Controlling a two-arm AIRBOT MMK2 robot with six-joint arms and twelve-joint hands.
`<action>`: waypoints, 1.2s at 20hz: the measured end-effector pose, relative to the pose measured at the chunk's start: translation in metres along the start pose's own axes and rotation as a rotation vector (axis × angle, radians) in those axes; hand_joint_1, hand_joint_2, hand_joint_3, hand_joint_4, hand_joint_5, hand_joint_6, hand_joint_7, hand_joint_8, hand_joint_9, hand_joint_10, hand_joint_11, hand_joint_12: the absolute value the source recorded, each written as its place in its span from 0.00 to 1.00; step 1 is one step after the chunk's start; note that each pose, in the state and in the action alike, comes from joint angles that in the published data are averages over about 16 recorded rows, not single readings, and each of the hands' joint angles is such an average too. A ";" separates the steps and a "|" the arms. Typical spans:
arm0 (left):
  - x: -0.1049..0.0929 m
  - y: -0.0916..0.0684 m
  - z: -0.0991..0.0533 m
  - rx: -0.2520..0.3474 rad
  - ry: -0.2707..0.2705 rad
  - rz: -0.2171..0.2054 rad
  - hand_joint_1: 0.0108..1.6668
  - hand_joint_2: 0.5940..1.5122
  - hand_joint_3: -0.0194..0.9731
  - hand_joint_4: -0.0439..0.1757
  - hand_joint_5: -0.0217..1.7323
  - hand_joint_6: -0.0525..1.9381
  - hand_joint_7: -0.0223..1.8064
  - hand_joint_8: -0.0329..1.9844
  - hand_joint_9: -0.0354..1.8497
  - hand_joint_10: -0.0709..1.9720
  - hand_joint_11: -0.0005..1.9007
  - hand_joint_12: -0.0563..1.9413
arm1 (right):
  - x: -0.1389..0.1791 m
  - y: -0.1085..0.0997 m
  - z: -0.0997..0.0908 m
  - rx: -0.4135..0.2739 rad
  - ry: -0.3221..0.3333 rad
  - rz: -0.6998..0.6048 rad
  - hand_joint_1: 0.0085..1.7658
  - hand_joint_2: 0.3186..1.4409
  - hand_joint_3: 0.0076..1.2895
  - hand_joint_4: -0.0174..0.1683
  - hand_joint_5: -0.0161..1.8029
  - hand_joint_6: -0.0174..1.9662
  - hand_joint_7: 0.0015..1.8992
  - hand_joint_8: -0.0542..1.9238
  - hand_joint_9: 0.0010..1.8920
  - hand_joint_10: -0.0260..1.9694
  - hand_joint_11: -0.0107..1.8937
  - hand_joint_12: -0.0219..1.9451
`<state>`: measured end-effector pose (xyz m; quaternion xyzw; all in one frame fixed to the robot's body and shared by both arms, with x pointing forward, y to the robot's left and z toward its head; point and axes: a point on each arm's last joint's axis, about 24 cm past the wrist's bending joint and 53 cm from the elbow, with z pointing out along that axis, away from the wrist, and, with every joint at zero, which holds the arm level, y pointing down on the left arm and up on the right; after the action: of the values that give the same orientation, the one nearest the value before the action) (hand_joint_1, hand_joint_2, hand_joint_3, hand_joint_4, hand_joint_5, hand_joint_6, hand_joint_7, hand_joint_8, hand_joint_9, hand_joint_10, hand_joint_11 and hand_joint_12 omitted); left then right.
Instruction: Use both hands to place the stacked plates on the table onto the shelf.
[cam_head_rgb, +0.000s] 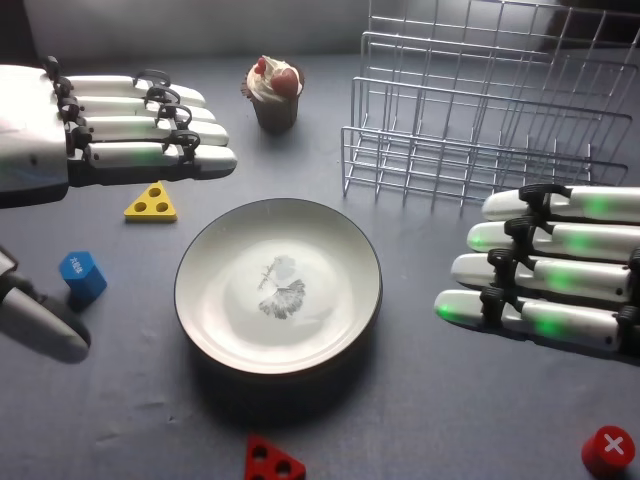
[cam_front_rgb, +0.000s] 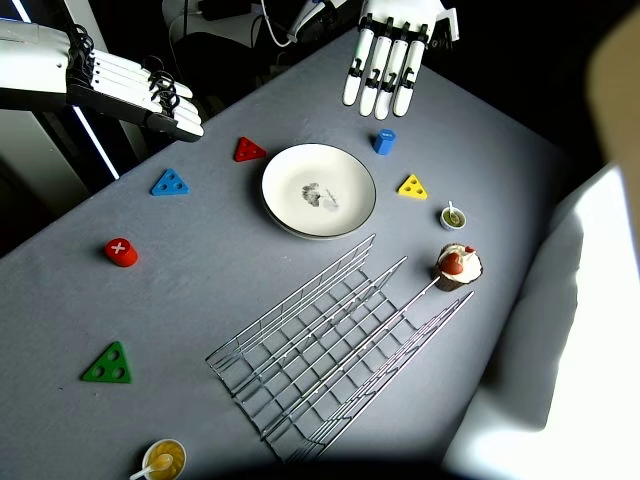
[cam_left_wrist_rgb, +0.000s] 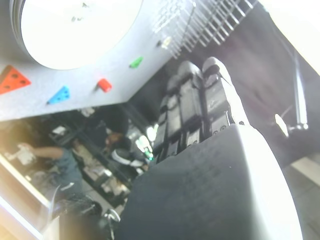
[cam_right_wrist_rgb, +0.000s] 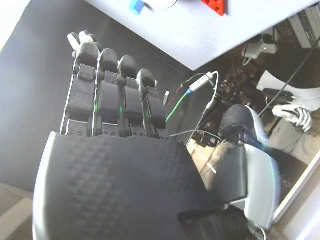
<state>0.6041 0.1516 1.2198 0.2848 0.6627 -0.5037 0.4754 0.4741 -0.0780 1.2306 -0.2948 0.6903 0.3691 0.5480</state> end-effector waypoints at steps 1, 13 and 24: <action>0.000 0.000 0.000 0.000 0.000 0.002 0.02 0.27 0.04 0.20 0.04 0.03 0.05 0.02 0.06 0.04 0.02 0.06 | 0.000 0.000 0.000 0.000 0.000 0.000 0.02 0.46 0.02 0.13 0.06 0.02 0.08 0.04 0.08 0.02 0.06 0.06; -0.002 -0.005 0.002 0.017 -0.012 0.054 0.01 0.29 0.04 0.20 0.05 0.03 0.06 0.02 0.06 0.03 0.04 0.06 | 0.000 0.000 0.001 -0.001 -0.001 0.001 0.01 0.47 0.01 0.13 0.08 0.01 0.10 0.03 0.10 0.01 0.07 0.04; 0.005 -0.018 -0.003 0.088 0.014 0.138 0.01 0.30 0.04 0.19 0.05 0.03 0.06 0.02 0.06 0.03 0.04 0.05 | 0.001 -0.001 0.001 0.007 0.006 0.006 0.01 0.50 0.01 0.13 0.09 0.01 0.10 0.03 0.10 0.01 0.08 0.03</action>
<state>0.5862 0.1481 1.2225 0.3537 0.6220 -0.4963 0.4916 0.4755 -0.0777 1.2287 -0.2918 0.6941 0.3675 0.5459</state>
